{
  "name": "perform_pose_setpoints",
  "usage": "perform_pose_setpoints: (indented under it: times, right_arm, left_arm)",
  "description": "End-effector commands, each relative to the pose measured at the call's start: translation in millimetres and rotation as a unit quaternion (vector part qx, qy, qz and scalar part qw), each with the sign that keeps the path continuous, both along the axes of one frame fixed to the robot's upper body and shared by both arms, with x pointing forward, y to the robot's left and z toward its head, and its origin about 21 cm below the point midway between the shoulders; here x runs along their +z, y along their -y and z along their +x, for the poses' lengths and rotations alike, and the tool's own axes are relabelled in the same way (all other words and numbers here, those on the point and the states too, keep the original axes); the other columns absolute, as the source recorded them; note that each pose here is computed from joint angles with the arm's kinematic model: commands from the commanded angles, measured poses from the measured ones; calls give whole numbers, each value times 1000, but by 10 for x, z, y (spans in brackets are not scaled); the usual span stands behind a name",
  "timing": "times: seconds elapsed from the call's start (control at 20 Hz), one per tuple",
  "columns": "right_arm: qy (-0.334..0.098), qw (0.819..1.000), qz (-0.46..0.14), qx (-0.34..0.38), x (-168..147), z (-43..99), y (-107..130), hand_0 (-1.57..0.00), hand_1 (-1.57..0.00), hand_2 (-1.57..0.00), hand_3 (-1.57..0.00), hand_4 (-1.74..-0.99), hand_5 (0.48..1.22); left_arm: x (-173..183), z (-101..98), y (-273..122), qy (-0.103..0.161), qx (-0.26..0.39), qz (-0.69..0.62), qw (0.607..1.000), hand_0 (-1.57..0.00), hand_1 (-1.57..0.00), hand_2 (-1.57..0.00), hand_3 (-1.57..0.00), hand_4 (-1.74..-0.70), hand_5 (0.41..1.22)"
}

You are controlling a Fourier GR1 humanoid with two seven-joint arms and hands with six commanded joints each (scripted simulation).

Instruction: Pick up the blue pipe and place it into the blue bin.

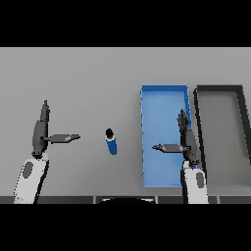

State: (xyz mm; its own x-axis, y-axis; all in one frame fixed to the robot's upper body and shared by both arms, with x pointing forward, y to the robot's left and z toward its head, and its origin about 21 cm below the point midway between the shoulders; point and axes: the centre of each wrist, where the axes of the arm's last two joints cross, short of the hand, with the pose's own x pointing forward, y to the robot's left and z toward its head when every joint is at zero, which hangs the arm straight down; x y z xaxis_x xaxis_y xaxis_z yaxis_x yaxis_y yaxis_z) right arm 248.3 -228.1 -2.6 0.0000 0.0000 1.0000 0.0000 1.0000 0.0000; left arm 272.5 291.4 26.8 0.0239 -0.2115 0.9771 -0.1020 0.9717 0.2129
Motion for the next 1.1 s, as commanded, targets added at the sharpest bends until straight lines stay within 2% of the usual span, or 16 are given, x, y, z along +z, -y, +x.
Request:
perform_pose_setpoints:
  times: [0.0, 0.25, 0.3, 0.35, 0.4, 0.55, 0.6, 0.8, 0.9, 1.05]
  right_arm:
    - [0, 1000, 0, -1, 1, 1, 2, 1, 1, 1, 1, -1222, 603]
    - [-1, 1000, -1, 2, -3, -1, -2, 1, 1, 1, 1, -1222, 603]
    - [32, 998, -56, 25, 30, -88, 87, 1, 1, 1, 1, -1222, 603]
    - [49, 995, -80, 42, 65, -159, 164, 1, 1, 1, 1, -1227, 603]
    - [47, 993, -96, 54, 82, -197, 173, 1, 1, 1, 1, -1230, 601]
    - [40, 991, -113, 65, 138, -199, 187, 1, 1, 1, 1, -1231, 599]
    - [38, 990, -118, 64, 131, -203, 177, 1, 1, 1, 1, -1230, 595]
    - [36, 989, -124, 70, 139, -229, 167, 1, 1, 1, 1, -1216, 587]
    - [39, 989, -124, 69, 141, -179, 158, 1, 1, 1, 1, -1220, 589]
    - [62, 987, -124, 83, 154, -217, 201, 1, 1, 1, 1, -1225, 603]
  left_arm:
    - [1, 1, 2, 2, 0, 0, 1000, 1, 1, 1, 1, -1006, 586]
    - [25, 21, 24, 7, -1, 2, 1000, 1, 1, 1, 1, -1006, 586]
    - [-1, -77, -76, 8, -67, 38, 997, 1, 1, 1, 1, -1006, 586]
    - [-16, -154, -192, 6, -106, 59, 993, 1, 1, 1, 1, -1011, 588]
    - [-18, -171, -238, 4, -128, 70, 989, 1, 1, 1, 1, -1011, 588]
    - [-9, -172, -290, -7, -152, 87, 985, 1, 1, 1, 1, -1007, 587]
    - [-21, -228, -291, -5, -160, 83, 984, 1, 1, 1, 1, -1007, 587]
    - [56, -192, -242, -3, -218, 65, 974, 1, 1, 1, 1, -1021, 587]
    - [41, -304, -191, -17, -258, 73, 963, 1, 1, 1, 1, -1024, 573]
    - [83, -330, -30, -45, -305, 80, 948, 1, 1, 1, 1, -1040, 532]
